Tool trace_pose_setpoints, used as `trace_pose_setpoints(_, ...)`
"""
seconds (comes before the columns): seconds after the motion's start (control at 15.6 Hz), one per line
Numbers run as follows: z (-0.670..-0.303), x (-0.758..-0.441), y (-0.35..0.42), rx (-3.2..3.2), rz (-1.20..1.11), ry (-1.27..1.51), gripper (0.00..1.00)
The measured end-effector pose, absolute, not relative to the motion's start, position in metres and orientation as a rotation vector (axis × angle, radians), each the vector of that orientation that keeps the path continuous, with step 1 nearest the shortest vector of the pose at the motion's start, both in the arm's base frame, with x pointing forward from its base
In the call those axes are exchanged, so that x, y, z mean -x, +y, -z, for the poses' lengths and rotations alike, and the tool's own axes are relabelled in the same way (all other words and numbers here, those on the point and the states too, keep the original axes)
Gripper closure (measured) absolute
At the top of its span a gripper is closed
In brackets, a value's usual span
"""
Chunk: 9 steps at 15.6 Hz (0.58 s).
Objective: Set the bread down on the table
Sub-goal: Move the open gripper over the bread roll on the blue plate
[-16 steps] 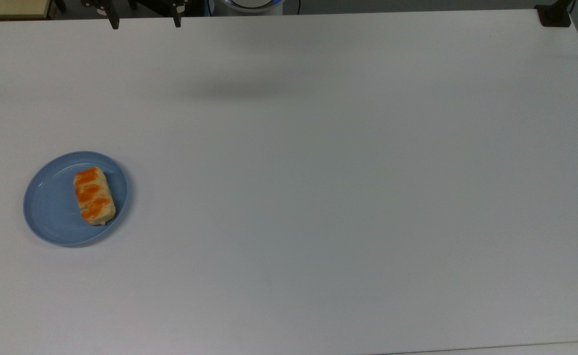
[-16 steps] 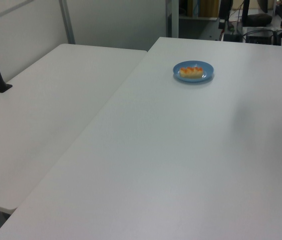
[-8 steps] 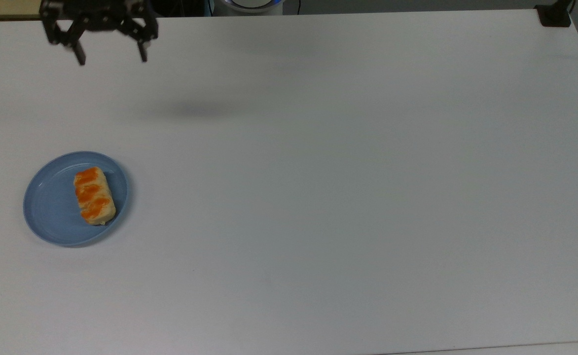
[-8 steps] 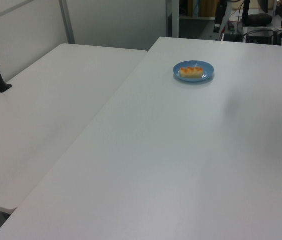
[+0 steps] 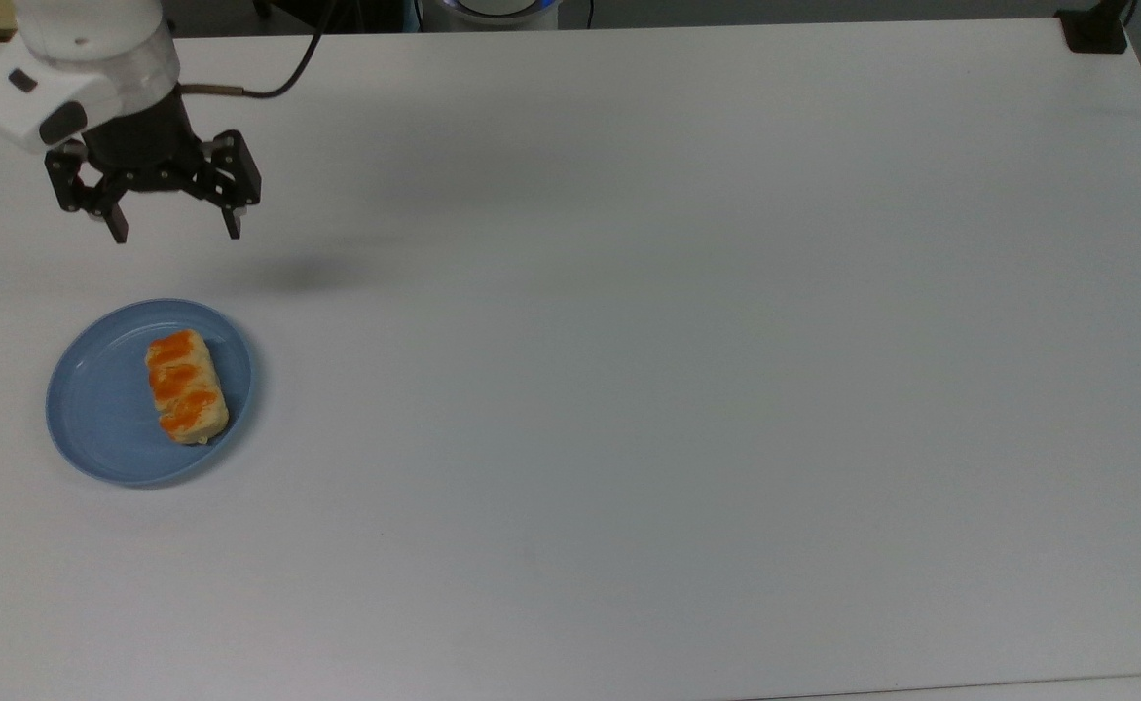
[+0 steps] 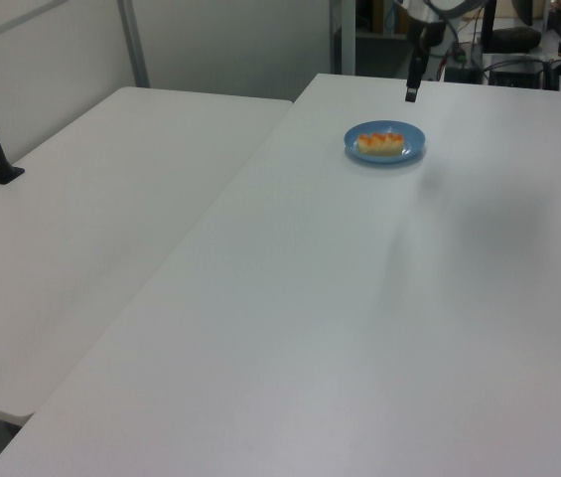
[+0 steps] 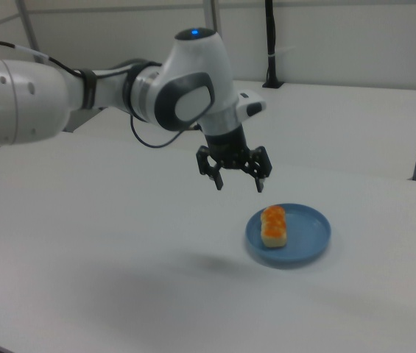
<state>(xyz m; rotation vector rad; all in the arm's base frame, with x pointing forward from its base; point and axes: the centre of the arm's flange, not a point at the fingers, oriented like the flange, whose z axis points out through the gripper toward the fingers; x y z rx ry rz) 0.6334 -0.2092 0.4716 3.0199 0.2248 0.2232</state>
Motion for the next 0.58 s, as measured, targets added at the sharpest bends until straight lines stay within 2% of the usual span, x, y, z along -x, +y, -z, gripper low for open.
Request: trace_pose_setpoints(0.58, -0.38, -0.659, -0.25, -2.948, -0.318, 0.176, 0.0)
